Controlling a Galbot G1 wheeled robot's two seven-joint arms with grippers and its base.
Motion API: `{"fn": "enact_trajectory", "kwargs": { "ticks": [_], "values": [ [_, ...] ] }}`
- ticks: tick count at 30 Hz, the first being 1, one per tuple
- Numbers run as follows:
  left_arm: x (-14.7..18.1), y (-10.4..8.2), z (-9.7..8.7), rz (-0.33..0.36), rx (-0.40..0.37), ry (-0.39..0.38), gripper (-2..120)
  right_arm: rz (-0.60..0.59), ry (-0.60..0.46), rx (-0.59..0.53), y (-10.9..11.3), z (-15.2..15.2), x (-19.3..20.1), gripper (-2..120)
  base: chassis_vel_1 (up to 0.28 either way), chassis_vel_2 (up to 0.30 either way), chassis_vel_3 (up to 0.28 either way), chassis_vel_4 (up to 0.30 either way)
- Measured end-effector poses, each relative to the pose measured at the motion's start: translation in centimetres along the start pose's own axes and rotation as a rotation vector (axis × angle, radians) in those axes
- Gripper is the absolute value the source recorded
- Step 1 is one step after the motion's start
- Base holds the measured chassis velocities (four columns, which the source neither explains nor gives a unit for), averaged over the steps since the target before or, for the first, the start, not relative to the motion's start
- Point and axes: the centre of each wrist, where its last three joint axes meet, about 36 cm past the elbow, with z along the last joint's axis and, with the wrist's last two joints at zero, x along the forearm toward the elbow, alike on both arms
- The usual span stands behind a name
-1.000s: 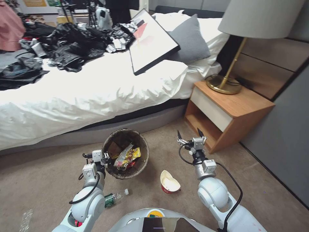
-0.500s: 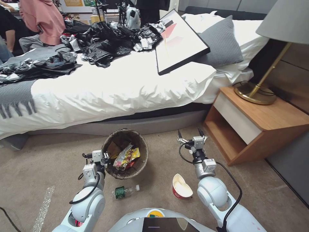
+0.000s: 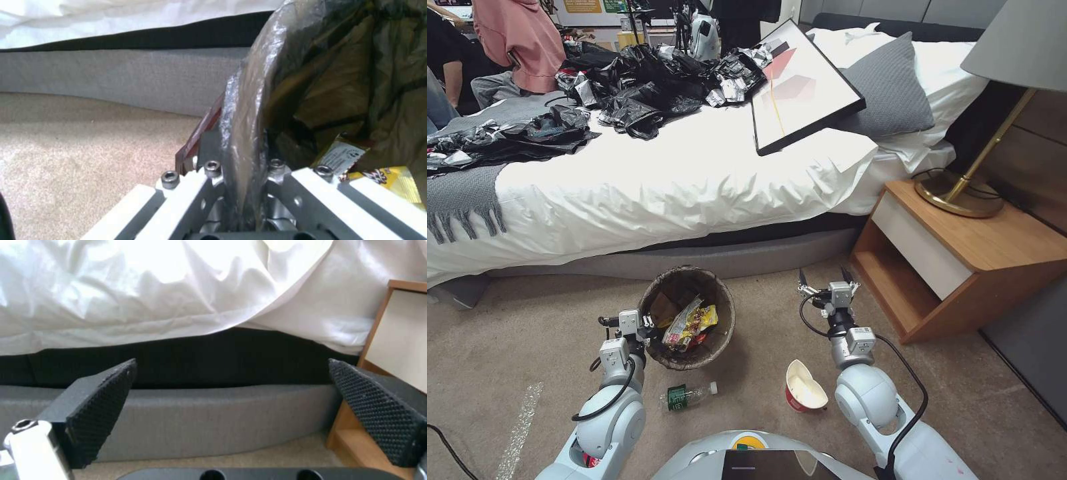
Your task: Pick up the trash bin, then pick up the garbage from the floor and place it into the trash bin.
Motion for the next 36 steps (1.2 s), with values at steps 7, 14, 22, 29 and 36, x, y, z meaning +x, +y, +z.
{"fn": "enact_trajectory", "kwargs": {
  "ticks": [7,14,22,29,36],
  "values": [
    [0.02,-0.03,0.03,0.001,0.0,0.001,0,-0.001,0.001,-0.006,0.08,-0.12,0.01,100,0.0,0.0,0.0,0.0],
    [0.04,-0.04,0.02,0.003,0.0,0.0,0,-0.002,0.002,-0.01,0.19,-0.14,0.09,100,0.028,-0.015,-0.019,0.023],
    [0.09,-0.04,0.04,0.003,0.001,0.0,0,0.0,-0.002,-0.018,0.42,-0.21,-0.02,100,0.067,-0.064,-0.069,0.065],
    [0.08,-0.05,-0.01,0.002,0.004,-0.003,0,0.007,-0.008,-0.015,0.46,-0.12,-0.24,100,0.007,-0.009,-0.004,0.007],
    [-0.04,-0.12,-0.09,0.002,0.007,-0.007,0,0.013,-0.008,-0.011,0.36,-0.12,-0.37,100,0.0,0.0,0.0,0.0]
  ]
}}
